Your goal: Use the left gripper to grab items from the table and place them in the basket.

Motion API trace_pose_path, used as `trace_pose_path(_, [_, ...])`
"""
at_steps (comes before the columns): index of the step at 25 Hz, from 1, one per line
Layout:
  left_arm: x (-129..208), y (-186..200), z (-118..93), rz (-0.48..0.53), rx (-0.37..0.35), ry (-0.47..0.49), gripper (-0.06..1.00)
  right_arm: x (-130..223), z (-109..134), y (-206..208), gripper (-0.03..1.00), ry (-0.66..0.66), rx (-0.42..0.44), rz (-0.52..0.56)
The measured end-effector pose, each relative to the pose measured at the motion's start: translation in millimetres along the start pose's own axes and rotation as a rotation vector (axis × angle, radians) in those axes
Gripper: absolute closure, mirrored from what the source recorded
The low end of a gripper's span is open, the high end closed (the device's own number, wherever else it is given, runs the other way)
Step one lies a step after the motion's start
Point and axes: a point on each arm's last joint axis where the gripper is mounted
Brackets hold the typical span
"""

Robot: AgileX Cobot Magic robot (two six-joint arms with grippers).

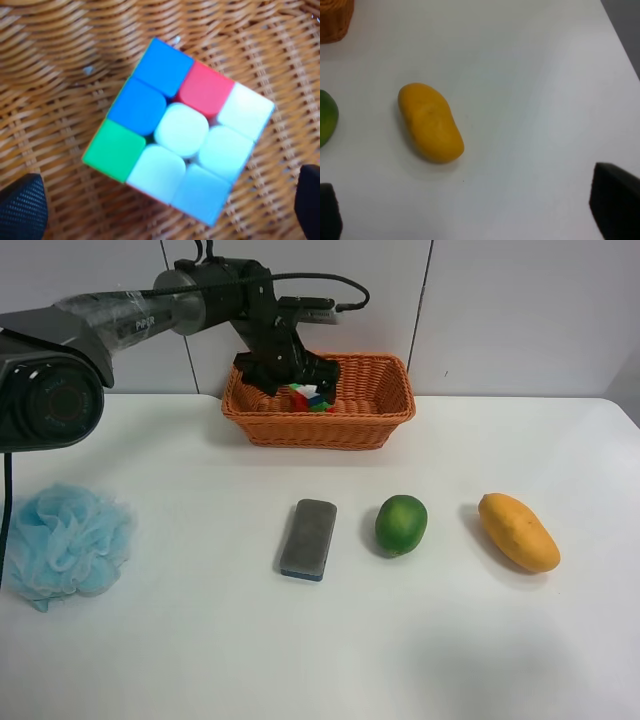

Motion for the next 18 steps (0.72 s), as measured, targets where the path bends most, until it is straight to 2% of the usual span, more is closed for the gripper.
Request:
trace_pose_path(2, [-4.8, 16.0, -2.1, 0.014, -0.001, -0.002, -0.05, 0.0, 0.0, 0.0, -0.03, 0.0, 0.0, 0.0])
trace_pose_path(8, [-20.0, 104.1, 0.0, 0.125, -0.02, 0.026, -0.05, 0.0, 0.0, 0.0, -0.03, 0.0, 0.0, 0.0])
trace_pose_path(12, [-33.0, 160.7, 9.2, 0.068, -0.017, 0.05, -0.05, 0.0, 0.0, 0.0, -0.03, 0.0, 0.0, 0.0])
trace_pose_path(15, [-26.1, 203.5, 12.6, 0.054, -0.021, 0.056, -0.05, 0.0, 0.0, 0.0, -0.03, 0.0, 0.0, 0.0])
trace_pose_path(18, [-2.0, 236.7, 17.3, 0.095, -0.033, 0.04, -0.05, 0.0, 0.0, 0.0, -0.03, 0.0, 0.0, 0.0])
Point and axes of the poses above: a point on each arm's last joint axis where the gripper is mounted, y pointing back along that axis away from the gripper, z along the wrist's bending axis when the last joint is at zero, x = y × z, and after that the axes turned 7 degrees about y, right-handed
